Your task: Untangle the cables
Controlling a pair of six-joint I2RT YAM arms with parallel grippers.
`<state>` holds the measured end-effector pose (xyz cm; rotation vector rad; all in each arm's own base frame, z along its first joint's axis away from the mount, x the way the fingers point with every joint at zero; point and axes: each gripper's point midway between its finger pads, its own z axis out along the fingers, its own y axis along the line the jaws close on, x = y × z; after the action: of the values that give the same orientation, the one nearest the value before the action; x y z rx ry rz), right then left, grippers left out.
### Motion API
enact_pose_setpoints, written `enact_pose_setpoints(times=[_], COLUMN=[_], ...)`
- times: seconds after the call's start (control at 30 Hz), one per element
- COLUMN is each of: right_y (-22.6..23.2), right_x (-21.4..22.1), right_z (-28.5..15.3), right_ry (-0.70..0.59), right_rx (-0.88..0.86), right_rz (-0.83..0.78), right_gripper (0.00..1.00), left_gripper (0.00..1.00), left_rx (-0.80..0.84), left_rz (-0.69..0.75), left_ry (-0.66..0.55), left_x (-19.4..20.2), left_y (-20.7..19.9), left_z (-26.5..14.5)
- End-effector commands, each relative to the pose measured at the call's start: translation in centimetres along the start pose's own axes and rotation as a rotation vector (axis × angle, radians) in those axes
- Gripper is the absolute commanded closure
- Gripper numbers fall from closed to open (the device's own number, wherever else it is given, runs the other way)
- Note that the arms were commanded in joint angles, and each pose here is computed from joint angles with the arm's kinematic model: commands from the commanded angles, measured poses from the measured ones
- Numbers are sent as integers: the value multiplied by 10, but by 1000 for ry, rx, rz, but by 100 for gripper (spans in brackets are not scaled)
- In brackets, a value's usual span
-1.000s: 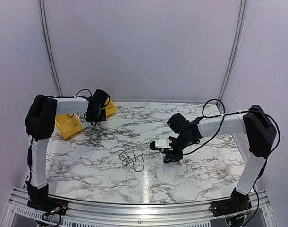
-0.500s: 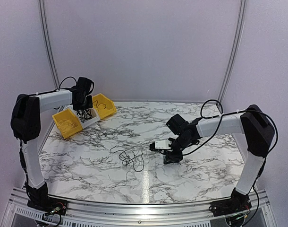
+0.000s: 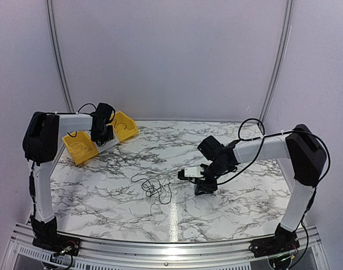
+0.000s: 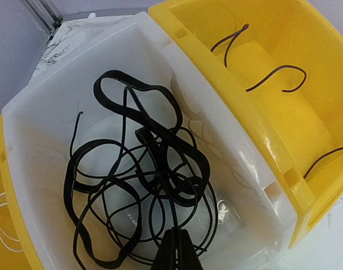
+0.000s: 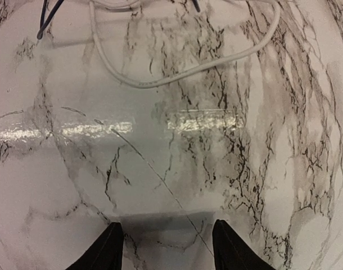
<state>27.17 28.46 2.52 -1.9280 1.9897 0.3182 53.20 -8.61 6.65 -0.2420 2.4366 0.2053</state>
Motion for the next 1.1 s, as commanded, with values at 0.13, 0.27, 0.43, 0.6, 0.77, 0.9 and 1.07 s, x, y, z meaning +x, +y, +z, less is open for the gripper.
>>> enact_pose_setpoints(times=[0.13, 0.27, 0.43, 0.6, 0.77, 0.9, 1.07], right_y=[-5, -5, -5, -5, -4, -5, -5], right_x=[-9, -10, -10, -10, -10, -10, -11], right_z=[-3, -4, -4, -4, -4, -4, -6], right_ry=[-10, -11, -11, -13, -11, -12, -15], right_rx=[8, 9, 9, 9, 5, 8, 11], right_rz=[-10, -11, -11, -11, -11, -11, -10], right_gripper=[45, 45, 45, 45, 45, 45, 45], left_gripper=[100, 88, 78, 75, 71, 68, 67], left_rx=[5, 8, 45, 65, 132, 164, 178], left_rz=[-28, -38, -61, -76, -85, -89, -82], left_ry=[-28, -49, -75, -106, -120, -116, -114], left_x=[-15, -23, -35, -46, -52, -51, -51], left_y=[10, 12, 10, 12, 6, 4, 2], left_z=[-5, -15, -32, -50, -68, -75, -77])
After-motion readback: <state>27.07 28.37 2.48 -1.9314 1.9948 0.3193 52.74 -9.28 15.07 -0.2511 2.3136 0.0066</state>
